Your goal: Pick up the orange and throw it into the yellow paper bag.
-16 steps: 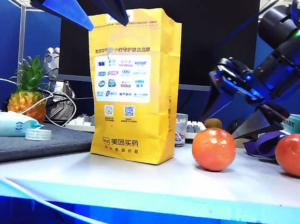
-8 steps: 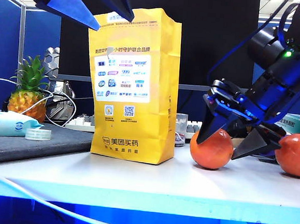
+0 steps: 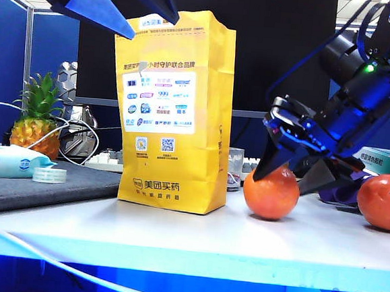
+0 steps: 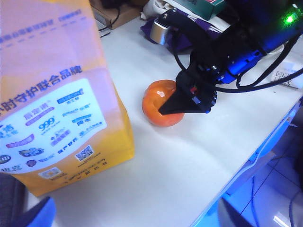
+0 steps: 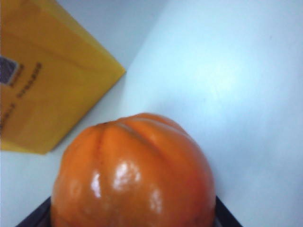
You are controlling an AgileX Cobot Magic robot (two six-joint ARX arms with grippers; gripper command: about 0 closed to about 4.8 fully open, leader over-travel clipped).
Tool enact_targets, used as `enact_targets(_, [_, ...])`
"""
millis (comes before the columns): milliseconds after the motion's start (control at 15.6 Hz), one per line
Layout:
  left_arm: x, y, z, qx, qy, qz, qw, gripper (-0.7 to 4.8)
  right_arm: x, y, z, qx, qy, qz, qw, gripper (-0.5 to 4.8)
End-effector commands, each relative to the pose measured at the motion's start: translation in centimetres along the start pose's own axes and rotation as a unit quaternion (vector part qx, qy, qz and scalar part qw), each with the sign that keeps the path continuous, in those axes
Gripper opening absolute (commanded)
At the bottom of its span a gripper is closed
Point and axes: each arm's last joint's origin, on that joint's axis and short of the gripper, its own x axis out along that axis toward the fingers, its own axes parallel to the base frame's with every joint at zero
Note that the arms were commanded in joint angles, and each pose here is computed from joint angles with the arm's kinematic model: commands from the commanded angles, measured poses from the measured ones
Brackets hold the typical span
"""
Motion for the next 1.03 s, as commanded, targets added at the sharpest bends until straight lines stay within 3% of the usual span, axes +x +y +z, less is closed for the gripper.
enact_targets(64, [-1.0, 0.0, 0.7, 0.006, -0.027, 0.001, 1.000, 4.79, -1.9, 0.8, 2.7, -0.014, -0.022, 0.002, 1.000, 1.97])
enact_targets(257, [-3.3, -0.1, 1.7, 0.024, -0.078, 0.019, 0.997, 4.79, -5.5, 2.4, 5.4, -0.043, -0.068, 0.000, 0.997, 1.98])
enact_targets(386, [-7.0, 0.1, 2.8, 0.020, -0.150, 0.119, 0.981, 4.79, -10.5, 4.4, 7.0, -0.066, -0.131, 0.000, 0.989, 1.98])
enact_targets(514, [-9.3, 0.2, 3.1, 0.017, -0.186, 0.177, 0.966, 4.79, -14.3, 5.8, 7.3, -0.079, -0.175, 0.010, 0.981, 1.98])
enact_targets(579, [-10.1, 0.3, 3.2, 0.022, -0.197, 0.203, 0.959, 4.79, -16.1, 6.5, 7.1, -0.084, -0.191, 0.030, 0.978, 1.98])
enact_targets(643, [-10.9, 0.3, 3.4, 0.049, -0.211, 0.219, 0.951, 4.79, -18.8, 8.0, 6.9, -0.096, -0.219, 0.108, 0.965, 1.98])
enact_targets(707, [-11.2, 0.2, 3.6, 0.067, -0.223, 0.213, 0.949, 4.79, -20.8, 9.4, 6.9, -0.124, -0.246, 0.201, 0.940, 1.98])
enact_targets(836, [-11.0, -0.1, 3.8, 0.083, -0.238, 0.167, 0.953, 4.79, -22.1, 11.1, 7.5, -0.158, -0.293, 0.262, 0.906, 1.98])
enact_targets(1029, [-10.4, -0.2, 3.8, 0.092, -0.237, 0.126, 0.959, 4.79, -19.9, 11.1, 8.9, -0.165, -0.310, 0.274, 0.895, 2.14])
